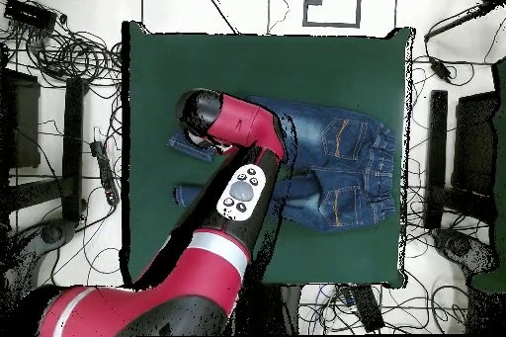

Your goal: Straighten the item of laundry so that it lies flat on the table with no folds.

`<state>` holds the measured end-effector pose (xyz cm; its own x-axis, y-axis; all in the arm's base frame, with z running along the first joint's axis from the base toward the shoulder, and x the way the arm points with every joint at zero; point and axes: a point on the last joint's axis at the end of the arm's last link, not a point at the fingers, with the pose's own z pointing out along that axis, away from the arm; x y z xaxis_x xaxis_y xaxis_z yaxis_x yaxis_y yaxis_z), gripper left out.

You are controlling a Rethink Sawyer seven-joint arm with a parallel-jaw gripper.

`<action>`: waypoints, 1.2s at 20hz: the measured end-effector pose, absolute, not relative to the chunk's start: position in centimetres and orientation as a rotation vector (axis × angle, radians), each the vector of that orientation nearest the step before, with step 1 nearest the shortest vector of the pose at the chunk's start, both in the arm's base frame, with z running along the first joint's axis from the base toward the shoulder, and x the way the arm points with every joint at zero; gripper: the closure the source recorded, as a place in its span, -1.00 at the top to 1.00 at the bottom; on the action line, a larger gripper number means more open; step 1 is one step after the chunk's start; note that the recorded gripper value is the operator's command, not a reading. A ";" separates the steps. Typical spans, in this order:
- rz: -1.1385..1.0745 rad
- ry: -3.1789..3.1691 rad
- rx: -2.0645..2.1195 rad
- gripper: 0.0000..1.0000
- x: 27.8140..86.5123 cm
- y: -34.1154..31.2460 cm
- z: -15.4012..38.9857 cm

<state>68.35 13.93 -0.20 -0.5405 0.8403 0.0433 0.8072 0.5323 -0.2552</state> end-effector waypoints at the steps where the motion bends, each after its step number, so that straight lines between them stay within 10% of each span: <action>1: 0.306 -2.606 -1.413 1.00 68.3 14.0 -0.2; 24: 0.309 -2.675 -1.364 1.00 67.9 16.0 0.0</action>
<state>67.95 16.00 0.01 -0.5854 0.8106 0.0163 0.7854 0.5720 -0.2364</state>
